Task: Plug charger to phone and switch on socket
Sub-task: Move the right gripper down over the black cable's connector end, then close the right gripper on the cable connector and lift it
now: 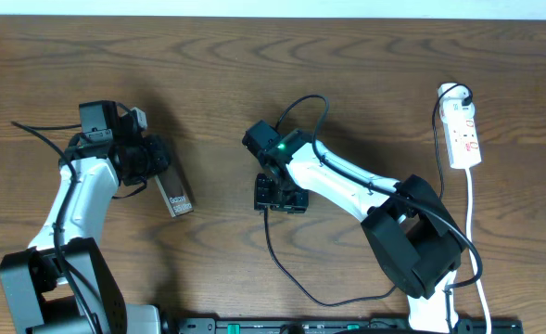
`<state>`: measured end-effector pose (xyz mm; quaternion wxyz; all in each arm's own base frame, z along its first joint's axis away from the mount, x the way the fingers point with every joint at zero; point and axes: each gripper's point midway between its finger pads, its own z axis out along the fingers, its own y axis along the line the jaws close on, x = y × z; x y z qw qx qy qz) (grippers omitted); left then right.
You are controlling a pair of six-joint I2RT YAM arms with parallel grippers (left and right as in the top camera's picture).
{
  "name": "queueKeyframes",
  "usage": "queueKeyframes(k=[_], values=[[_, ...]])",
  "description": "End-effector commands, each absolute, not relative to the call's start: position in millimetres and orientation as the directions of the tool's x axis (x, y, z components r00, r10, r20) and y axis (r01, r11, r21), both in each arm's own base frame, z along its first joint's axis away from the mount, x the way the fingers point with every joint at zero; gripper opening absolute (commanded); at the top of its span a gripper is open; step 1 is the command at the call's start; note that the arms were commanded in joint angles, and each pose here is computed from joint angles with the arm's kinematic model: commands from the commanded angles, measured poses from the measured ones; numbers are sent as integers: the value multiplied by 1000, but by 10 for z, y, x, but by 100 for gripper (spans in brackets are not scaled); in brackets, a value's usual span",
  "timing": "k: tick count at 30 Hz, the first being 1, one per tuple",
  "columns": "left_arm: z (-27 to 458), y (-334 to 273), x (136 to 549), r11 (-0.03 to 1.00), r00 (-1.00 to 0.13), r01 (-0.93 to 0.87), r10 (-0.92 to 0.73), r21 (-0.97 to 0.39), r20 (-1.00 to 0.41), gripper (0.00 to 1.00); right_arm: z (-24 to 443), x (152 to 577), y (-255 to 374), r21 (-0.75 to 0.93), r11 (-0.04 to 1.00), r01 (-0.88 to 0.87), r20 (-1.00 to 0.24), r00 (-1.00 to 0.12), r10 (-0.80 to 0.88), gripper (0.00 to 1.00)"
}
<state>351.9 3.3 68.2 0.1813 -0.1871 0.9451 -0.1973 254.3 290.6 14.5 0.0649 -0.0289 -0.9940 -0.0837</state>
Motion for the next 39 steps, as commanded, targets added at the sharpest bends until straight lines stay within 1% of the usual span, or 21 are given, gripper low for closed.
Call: queueKeyframes(k=[1,10,16,25,36,39], values=[[690,33,3525,850,-866,-274,-422,-450,-268,7,201,2522,2989,180,981,69,131,-990,45,59],[694,35,3533,850,-865,-273,-421,-450,-272,7,215,2470,3042,204,977,64,155,-987,33,56],[694,35,3534,850,-865,-273,-421,-450,-272,8,216,2401,3117,208,977,43,152,-988,11,56],[696,30,3534,849,-865,-271,-421,-453,-271,8,208,2412,3119,195,979,64,141,-989,37,52],[696,30,3534,849,-865,-271,-421,-453,-271,7,174,2411,3136,151,987,52,84,-996,40,51],[696,30,3533,849,-865,-272,-421,-453,-271,7,108,2405,3119,135,989,53,91,-995,41,52]])
